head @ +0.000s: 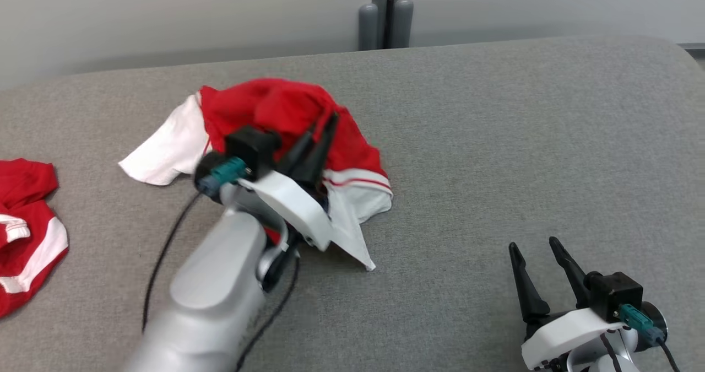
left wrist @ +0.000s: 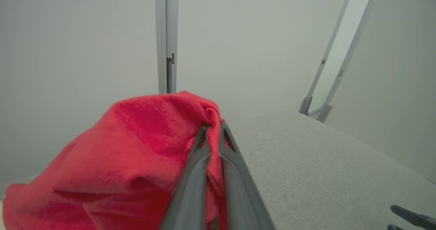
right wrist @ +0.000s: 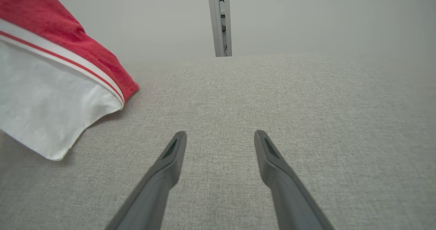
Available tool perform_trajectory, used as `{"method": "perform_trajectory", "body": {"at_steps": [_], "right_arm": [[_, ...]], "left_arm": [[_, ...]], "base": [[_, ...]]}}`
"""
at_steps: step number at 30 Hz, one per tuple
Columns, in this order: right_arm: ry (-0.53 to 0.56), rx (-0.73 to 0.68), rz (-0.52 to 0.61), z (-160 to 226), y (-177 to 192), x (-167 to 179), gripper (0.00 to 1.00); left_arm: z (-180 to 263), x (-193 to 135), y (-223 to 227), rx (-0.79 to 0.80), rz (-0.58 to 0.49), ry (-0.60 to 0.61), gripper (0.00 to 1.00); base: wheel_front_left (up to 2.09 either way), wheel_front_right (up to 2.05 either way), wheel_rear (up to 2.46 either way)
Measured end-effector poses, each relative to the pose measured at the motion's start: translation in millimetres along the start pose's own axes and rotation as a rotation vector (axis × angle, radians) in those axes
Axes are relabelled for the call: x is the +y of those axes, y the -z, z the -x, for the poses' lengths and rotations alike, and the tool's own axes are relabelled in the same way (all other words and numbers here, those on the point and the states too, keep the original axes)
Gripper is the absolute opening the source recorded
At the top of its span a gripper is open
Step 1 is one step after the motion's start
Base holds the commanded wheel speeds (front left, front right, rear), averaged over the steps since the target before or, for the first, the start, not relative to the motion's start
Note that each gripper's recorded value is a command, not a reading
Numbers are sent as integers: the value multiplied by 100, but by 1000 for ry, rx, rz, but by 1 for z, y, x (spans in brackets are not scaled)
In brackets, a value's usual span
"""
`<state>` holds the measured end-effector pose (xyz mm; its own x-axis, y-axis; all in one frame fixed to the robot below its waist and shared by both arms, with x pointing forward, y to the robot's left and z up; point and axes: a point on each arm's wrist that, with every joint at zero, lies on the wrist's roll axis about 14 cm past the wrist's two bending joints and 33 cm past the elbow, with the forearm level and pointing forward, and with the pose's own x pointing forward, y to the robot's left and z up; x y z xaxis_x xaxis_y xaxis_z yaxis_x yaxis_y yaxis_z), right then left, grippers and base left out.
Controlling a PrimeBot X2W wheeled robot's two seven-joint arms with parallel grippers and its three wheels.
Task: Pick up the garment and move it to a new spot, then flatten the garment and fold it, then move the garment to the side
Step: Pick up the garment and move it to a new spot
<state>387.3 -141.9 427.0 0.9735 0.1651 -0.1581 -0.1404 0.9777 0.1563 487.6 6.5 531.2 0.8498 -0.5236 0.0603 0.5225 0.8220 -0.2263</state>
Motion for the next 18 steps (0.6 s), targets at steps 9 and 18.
{"method": "perform_trajectory", "body": {"at_steps": [9, 18], "right_arm": [[43, 0, -21, 7, 1, -12, 100], [22, -30, -29, 5, -10, -5, 100]], "left_arm": [[17, -104, 47, 108, 71, 285, 0], [37, -44, 58, 129, -36, 39, 100]], "base": [[0, 0, 0], [0, 0, 0]]}}
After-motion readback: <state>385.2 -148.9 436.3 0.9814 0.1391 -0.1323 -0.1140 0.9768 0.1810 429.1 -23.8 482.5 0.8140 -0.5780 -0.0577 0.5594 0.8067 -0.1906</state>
